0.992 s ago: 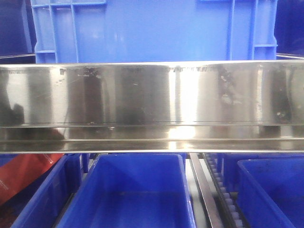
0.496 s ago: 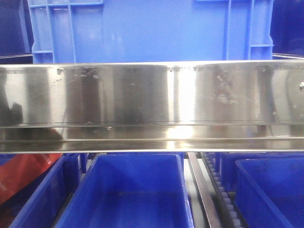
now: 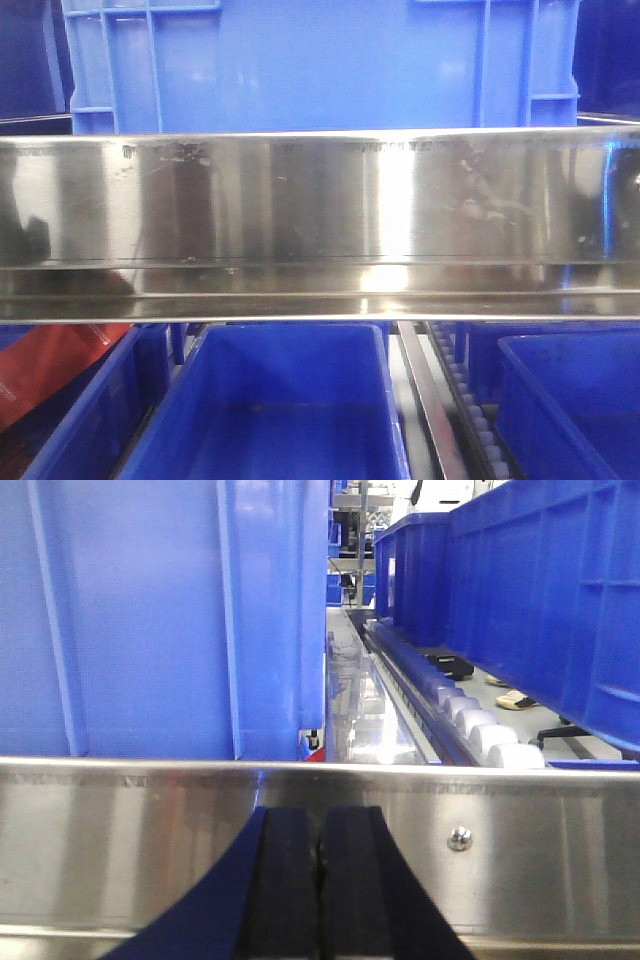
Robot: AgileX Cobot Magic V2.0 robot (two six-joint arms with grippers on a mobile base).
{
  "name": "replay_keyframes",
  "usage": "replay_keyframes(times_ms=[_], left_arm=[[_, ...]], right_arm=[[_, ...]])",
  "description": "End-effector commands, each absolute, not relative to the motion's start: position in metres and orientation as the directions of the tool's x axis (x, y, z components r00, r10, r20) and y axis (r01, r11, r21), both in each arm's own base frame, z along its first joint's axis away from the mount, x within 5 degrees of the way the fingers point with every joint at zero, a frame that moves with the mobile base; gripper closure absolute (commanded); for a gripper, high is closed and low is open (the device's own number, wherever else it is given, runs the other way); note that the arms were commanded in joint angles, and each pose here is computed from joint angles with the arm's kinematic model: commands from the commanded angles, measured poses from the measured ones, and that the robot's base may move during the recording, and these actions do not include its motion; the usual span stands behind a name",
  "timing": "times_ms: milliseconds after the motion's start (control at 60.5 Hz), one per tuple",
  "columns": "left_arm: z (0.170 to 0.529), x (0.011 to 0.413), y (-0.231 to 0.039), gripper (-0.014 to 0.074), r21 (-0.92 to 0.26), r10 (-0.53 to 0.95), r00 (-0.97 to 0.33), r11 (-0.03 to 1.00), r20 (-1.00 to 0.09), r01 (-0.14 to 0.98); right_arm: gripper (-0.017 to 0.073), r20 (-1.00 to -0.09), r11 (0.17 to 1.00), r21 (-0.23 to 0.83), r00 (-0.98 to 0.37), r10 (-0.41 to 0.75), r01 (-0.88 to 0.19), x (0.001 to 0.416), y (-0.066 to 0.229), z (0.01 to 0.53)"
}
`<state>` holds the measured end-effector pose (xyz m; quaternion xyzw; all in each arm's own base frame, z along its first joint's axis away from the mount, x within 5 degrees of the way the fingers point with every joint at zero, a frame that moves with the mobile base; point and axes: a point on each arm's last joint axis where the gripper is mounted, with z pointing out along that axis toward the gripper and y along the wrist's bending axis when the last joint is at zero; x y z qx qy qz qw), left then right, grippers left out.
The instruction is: Place cylindrical capacitor in blue bin on shelf
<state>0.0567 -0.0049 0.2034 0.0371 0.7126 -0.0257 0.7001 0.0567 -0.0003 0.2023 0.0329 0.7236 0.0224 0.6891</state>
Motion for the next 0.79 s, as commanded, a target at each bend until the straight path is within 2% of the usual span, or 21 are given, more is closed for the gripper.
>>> replay_keyframes(times_ms=[0,777], left_arm=[[0.2059,0.0563,-0.0050,0.0704,0.013,0.012,0.008,0.996,-1.000,0.090],[0.2059,0.0563,-0.0050,0.0704,0.013,0.012,0.008,0.996,-1.000,0.090]], right_arm=[[0.0703,-0.997,0.997,0.071,-0.010,0.071,0.022,0.0565,-0.0009,0.2042],[0.0703,-0.998,0.997,0.068,-0.008,0.068,0.022,0.0565,-0.0010,0.2044]])
